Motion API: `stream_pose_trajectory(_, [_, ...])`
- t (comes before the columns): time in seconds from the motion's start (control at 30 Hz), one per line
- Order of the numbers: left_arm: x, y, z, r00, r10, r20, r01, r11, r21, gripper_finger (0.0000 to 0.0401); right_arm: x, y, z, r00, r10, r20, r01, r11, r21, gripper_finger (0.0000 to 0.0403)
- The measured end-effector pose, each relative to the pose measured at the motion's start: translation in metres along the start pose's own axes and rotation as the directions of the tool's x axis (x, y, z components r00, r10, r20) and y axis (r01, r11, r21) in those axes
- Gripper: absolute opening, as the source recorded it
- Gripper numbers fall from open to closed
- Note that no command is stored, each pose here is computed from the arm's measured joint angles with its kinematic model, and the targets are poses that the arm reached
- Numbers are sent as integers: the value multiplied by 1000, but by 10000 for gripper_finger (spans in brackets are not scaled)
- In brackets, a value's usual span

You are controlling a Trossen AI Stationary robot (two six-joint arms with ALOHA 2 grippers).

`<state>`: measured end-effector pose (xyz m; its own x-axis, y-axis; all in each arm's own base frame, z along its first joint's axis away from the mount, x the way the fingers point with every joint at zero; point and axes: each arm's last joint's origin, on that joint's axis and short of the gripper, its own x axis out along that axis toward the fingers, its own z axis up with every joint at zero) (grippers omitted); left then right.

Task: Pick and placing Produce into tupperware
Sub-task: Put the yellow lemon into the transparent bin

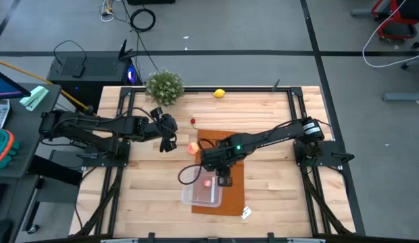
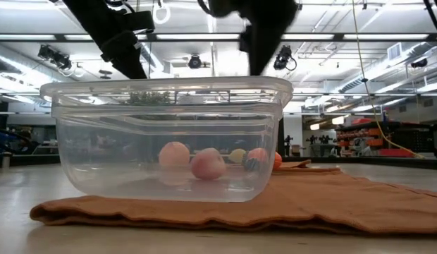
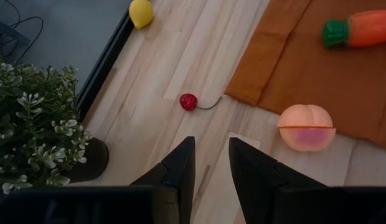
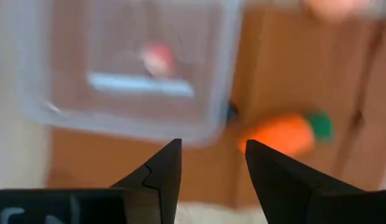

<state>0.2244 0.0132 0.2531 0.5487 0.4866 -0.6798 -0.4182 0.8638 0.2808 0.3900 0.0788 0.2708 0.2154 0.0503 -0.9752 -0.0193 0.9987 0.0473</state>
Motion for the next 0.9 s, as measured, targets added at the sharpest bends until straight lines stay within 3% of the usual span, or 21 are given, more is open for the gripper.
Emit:
stream_pose_trajectory(0.17, [0,0,0,1000,0,-1,0,1000,0,107,4,-14,-16,991,-106,-83,112,991,69,150])
stream_pose_trajectory(0.33, [0,0,0,1000,0,-1,0,1000,3,107,12,-26,-42,985,-112,-130,129,983,130,150])
stream_pose_trajectory(0.67, [0,0,0,1000,0,-1,0,1000,4,107,19,-60,-84,989,-117,-85,135,960,247,150])
stream_pose_trajectory(0.9, [0,0,0,1000,0,-1,0,1000,0,107,23,-108,-101,988,-133,-82,152,940,304,150])
